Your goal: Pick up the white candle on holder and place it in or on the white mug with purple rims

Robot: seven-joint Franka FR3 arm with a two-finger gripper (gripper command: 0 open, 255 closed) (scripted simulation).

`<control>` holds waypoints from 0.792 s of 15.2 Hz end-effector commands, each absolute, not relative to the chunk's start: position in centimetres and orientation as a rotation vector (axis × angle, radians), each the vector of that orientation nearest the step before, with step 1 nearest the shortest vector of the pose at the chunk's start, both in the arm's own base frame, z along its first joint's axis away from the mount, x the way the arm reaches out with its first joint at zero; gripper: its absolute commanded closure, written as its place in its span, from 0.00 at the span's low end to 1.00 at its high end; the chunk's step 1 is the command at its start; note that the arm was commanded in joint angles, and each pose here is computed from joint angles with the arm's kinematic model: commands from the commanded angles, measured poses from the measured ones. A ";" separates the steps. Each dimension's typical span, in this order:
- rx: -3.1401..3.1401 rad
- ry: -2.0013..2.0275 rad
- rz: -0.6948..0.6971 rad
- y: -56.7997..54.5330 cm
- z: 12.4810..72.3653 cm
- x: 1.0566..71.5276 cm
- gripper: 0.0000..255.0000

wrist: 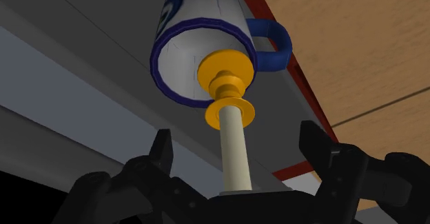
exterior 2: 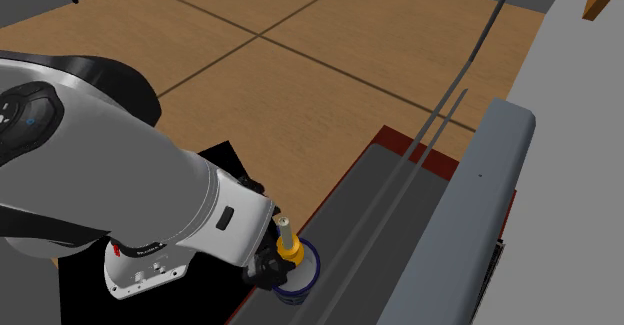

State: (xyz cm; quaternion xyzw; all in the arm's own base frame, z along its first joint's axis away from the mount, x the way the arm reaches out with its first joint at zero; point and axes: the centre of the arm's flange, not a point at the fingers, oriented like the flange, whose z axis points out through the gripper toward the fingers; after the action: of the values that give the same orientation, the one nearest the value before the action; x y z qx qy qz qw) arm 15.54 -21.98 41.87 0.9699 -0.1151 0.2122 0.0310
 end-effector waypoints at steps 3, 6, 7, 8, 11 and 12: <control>2.988 -0.355 0.654 -21.5 45.5 13.9 0.00; 2.988 -0.355 0.654 -21.4 46.4 13.5 0.00; 2.988 -0.355 0.654 -21.4 46.4 13.5 0.00; 2.988 -0.355 0.654 -21.4 46.4 13.5 0.00; 2.988 -0.355 0.654 -21.4 46.4 13.5 0.00; 2.988 -0.355 0.654 -21.4 46.4 13.5 0.00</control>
State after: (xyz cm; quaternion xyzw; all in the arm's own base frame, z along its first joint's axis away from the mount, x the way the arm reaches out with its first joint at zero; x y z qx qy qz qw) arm 13.53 -21.44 46.41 0.9699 -0.1151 0.2122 0.0310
